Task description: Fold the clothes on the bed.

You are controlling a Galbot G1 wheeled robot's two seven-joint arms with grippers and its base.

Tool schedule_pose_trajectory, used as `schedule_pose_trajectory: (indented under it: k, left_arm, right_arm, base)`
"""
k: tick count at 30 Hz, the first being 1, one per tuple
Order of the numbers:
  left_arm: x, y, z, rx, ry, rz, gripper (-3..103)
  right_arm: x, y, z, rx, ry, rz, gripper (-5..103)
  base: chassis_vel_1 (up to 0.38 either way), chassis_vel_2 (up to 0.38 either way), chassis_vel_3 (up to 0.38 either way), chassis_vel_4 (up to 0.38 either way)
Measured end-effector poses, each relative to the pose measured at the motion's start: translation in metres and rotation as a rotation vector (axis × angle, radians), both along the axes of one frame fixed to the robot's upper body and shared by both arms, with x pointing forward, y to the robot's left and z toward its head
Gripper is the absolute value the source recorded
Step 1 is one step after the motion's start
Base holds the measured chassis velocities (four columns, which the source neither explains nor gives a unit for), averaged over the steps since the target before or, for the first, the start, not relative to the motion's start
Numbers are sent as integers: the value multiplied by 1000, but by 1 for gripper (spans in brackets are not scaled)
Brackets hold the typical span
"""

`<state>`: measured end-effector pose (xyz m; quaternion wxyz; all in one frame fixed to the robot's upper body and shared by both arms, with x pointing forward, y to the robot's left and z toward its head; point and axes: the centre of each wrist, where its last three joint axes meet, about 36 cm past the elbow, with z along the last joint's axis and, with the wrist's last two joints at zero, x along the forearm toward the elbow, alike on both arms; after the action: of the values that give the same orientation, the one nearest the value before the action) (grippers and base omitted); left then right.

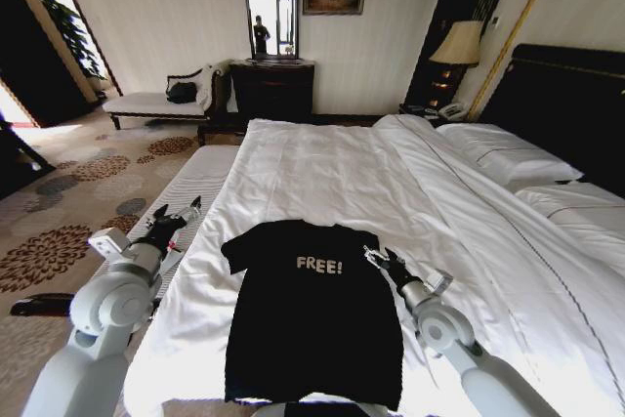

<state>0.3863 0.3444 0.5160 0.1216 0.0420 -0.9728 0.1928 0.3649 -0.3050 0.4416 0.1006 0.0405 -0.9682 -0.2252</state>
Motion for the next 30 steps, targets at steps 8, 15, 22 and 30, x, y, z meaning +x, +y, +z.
schedule_pose_trajectory:
  k: [8, 15, 22, 30]
  left_arm:
    - [31, 7, -67, -263, 190, -24, 100]
    - [50, -2, -99, -439, 217, -49, 100]
    - [54, 9, -147, -524, 187, -11, 100]
    - [60, 0, -163, -555, 145, 2, 100]
  right_arm:
    - [-1, -6, 0, 16, 19, -38, 100]
    - [-3, -3, -3, 34, 43, -47, 100]
    - [-4, 0, -2, 37, 71, -55, 100]
    - [-3, -3, -7, 38, 91, -69, 100]
  base:
    - [0, 0, 0, 0]
    - [0, 0, 0, 0]
    - [0, 0, 0, 0]
    - [0, 0, 0, 0]
